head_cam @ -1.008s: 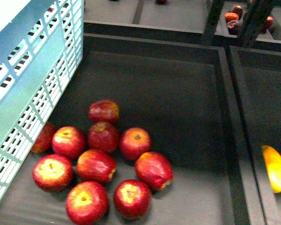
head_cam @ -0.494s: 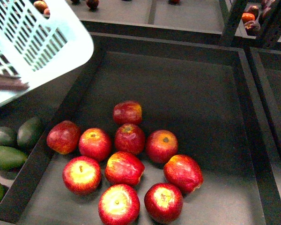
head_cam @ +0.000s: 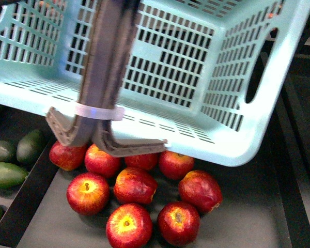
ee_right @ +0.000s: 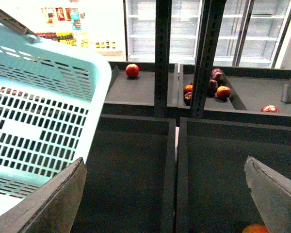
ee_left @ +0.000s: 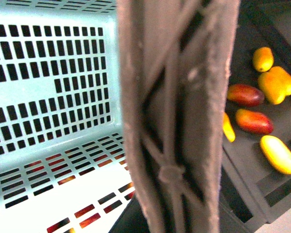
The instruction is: Pick mango and avocado into basket
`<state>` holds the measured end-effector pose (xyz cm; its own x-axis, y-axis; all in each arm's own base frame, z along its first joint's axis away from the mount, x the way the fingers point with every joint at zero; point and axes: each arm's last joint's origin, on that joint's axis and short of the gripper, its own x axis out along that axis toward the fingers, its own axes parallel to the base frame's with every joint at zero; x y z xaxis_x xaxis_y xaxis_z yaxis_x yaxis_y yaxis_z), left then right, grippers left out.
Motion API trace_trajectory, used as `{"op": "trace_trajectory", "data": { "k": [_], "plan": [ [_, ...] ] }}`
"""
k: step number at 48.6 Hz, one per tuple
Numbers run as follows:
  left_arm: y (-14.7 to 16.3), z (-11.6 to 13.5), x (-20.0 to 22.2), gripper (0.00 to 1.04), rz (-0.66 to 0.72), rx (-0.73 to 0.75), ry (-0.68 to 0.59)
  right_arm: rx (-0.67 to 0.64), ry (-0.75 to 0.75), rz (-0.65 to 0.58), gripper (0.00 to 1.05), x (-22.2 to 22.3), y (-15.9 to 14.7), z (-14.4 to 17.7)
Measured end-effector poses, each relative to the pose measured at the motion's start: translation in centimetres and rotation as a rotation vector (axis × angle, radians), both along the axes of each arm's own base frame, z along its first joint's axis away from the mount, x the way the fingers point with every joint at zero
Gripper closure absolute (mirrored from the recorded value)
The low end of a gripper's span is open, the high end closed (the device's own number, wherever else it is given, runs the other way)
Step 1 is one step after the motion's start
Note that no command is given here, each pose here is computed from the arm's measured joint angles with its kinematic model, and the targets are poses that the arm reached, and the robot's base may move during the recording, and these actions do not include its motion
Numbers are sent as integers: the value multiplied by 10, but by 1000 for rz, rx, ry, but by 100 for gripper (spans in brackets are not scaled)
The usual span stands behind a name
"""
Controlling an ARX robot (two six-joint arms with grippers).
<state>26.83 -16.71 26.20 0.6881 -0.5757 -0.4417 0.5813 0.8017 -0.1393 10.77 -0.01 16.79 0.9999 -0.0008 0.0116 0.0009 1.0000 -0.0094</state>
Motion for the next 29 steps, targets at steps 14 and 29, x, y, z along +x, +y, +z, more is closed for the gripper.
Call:
{"op": "trace_trajectory", "data": {
  "k": [14,29],
  "plan": [
    [-15,22,-8,98,95,-106,-11,0,0,0,8,0,0,0],
    [-15,22,-9,99,92,-119,1,262,148,-566,8,42,-58,22]
  ]
}}
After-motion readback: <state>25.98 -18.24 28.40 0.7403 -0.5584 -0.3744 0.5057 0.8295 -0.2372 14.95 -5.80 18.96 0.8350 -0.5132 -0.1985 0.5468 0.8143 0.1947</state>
